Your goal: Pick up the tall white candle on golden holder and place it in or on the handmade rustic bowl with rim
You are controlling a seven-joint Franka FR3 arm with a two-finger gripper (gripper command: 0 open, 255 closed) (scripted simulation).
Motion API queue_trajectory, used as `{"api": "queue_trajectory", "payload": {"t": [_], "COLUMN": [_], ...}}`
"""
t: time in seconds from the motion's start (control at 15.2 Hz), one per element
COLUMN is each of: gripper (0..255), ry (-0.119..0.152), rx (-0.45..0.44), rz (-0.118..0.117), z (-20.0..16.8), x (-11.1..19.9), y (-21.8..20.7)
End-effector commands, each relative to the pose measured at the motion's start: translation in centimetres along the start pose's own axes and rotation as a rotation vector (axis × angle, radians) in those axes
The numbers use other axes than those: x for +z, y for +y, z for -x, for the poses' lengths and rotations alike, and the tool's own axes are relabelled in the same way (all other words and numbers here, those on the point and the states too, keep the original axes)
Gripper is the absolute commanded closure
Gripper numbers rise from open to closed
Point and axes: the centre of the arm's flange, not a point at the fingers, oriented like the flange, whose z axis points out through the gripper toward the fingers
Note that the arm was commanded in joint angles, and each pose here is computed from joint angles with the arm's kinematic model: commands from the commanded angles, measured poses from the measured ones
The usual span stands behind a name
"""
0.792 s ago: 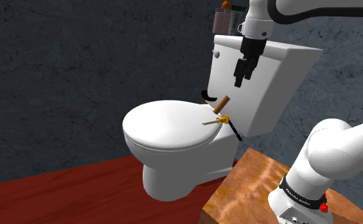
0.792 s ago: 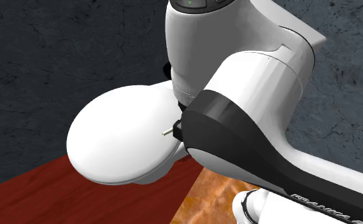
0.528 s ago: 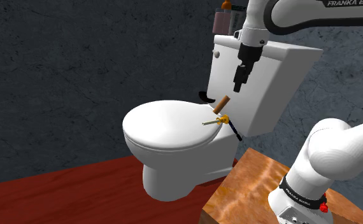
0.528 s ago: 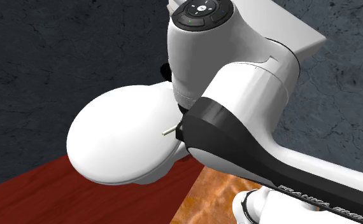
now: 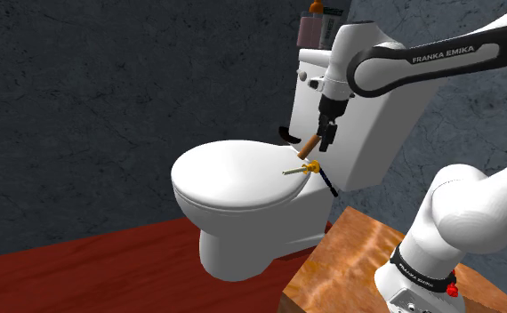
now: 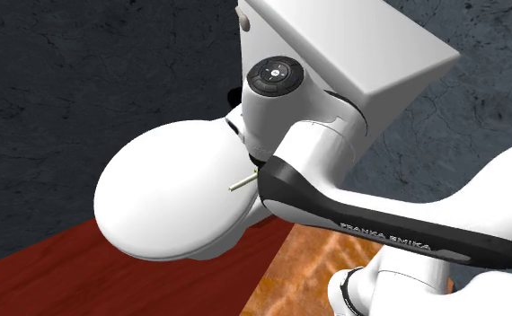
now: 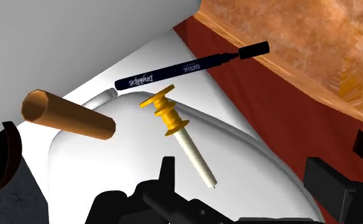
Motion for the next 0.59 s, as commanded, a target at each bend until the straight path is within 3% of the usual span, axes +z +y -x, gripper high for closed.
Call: {"api": "queue_trajectory", "payload": {"t": [0.0, 0.46, 0.53], "gripper": [0, 0, 0], "ry": [0.012, 0.048, 0.05], "rx": [-0.121, -0.517, -0.541], "rz": [0.005, 0.015, 0.016], "z": [-0.4, -2.9, -3.1], "x": [2.4, 10.8, 11.3], "y": [0.9, 3.1, 3.2]}}
